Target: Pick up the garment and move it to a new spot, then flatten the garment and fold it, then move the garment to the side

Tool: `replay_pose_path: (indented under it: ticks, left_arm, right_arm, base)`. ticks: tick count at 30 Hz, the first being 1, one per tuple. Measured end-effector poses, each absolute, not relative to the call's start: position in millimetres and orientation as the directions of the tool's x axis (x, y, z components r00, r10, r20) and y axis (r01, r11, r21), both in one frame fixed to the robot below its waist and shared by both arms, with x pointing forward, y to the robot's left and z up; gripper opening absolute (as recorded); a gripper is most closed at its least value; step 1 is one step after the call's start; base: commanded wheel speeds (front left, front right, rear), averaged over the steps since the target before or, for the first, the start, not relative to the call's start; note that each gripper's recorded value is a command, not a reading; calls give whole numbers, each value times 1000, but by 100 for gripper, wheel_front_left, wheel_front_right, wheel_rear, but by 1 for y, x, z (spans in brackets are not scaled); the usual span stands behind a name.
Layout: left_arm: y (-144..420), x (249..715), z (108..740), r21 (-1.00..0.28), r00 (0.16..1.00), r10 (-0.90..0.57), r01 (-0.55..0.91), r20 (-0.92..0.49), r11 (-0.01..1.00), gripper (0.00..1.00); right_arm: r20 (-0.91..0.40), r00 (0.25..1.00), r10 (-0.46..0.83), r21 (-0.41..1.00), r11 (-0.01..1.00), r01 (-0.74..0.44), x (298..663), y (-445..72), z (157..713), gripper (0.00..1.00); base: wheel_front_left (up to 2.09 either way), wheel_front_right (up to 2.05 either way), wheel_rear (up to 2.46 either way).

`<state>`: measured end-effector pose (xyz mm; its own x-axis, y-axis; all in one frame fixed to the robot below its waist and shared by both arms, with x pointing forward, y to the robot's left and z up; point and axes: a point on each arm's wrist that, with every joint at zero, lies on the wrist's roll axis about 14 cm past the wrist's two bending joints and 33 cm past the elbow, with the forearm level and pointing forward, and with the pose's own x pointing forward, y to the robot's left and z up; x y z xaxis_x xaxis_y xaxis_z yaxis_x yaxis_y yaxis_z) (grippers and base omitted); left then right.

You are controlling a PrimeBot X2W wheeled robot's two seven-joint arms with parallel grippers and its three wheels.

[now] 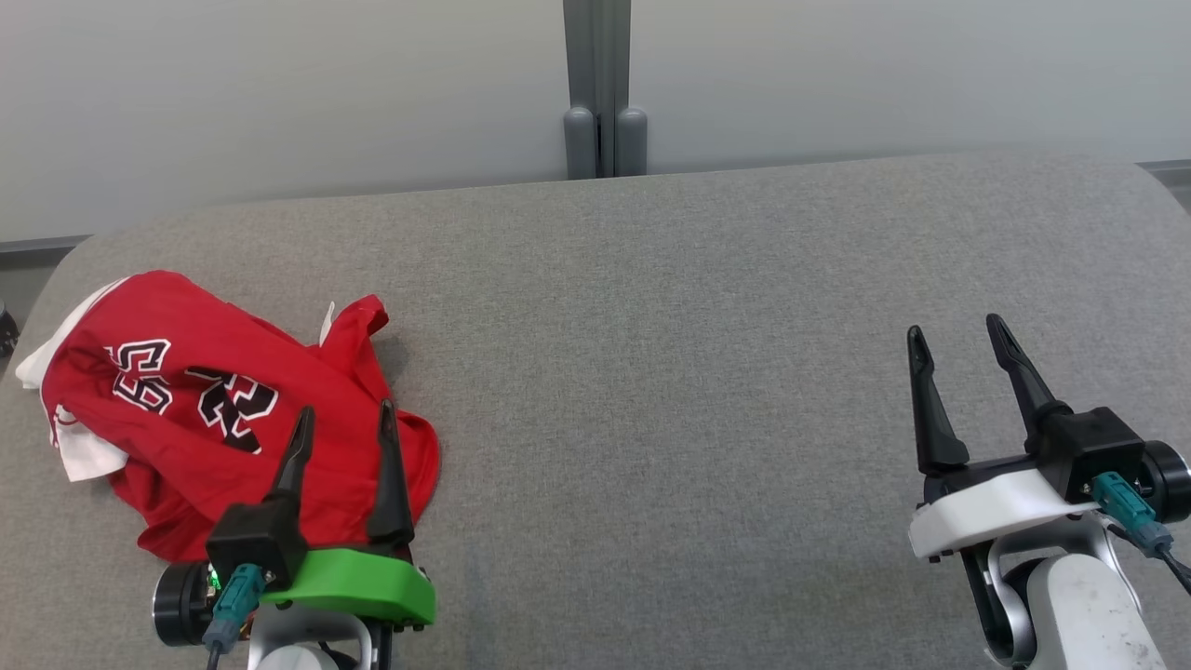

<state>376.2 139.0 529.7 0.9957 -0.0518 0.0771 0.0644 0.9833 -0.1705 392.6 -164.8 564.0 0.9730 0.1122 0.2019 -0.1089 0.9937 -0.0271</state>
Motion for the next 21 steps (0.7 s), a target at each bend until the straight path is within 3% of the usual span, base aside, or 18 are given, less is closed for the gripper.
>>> replay_pose_path:
  ticks: [14, 21]
  left_arm:
    - [150, 375, 542, -218, 990, -6, 36, 138, 975, 100]
    - [145, 373, 532, -199, 990, -56, 82, 130, 977, 100]
  right_arm:
    - [226, 964, 143, -66, 989, -132, 392, -156, 567, 100]
    - [228, 963, 140, -50, 990, -132, 391, -156, 564, 100]
  base:
    - [0, 0, 0]
    - [0, 0, 0]
